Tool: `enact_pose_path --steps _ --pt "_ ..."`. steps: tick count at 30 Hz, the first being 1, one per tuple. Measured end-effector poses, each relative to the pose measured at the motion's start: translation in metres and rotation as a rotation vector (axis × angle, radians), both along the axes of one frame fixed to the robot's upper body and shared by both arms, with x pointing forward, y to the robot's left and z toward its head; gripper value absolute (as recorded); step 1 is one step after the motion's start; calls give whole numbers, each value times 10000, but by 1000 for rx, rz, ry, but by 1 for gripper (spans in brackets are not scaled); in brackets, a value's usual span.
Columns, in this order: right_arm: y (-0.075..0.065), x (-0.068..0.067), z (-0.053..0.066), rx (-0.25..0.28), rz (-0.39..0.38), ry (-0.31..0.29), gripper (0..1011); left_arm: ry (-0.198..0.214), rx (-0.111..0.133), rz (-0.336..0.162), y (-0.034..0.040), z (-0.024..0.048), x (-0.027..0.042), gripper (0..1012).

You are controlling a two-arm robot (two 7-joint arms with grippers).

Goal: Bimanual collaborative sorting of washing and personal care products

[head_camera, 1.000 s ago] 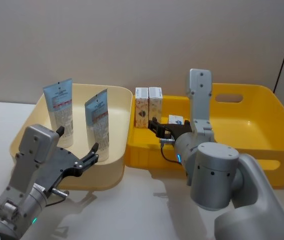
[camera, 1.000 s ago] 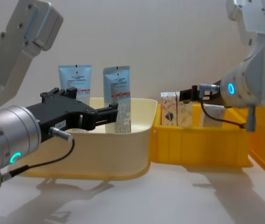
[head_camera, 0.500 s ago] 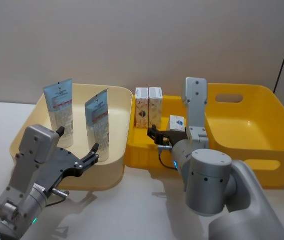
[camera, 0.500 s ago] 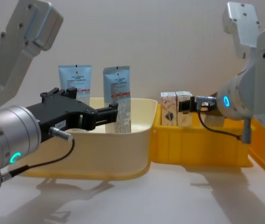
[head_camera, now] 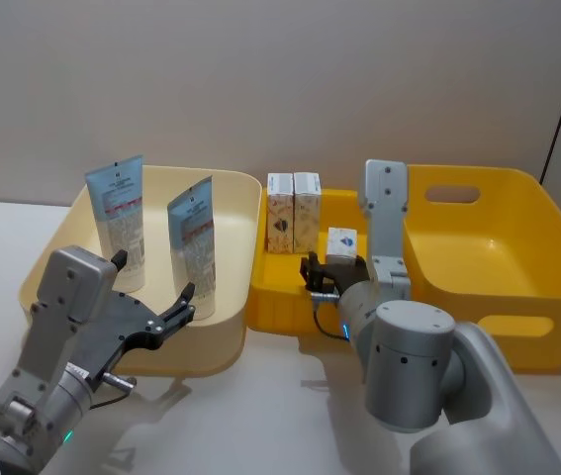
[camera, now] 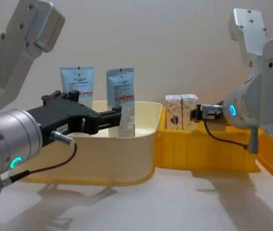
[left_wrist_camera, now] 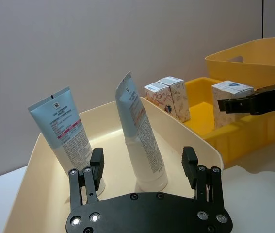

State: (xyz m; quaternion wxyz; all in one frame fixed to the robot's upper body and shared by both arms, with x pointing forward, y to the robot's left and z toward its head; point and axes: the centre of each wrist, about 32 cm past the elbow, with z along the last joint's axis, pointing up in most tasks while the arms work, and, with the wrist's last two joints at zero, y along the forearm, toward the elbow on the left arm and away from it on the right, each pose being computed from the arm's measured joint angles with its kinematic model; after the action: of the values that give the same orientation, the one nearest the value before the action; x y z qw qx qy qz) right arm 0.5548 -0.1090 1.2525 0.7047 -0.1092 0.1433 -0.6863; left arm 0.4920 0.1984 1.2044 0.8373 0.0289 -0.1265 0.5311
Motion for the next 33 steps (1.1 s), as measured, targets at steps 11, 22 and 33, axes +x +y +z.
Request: enact_pose_path --steps 11,22,33 --pt "0 1 -15 -1 -2 1 474 0 0 0 0 0 0 1003" --pt "3 0 -23 -1 -2 2 449 0 0 0 0 0 0 1003" --pt "3 0 -27 -2 -2 3 449 0 0 0 0 0 0 1003"
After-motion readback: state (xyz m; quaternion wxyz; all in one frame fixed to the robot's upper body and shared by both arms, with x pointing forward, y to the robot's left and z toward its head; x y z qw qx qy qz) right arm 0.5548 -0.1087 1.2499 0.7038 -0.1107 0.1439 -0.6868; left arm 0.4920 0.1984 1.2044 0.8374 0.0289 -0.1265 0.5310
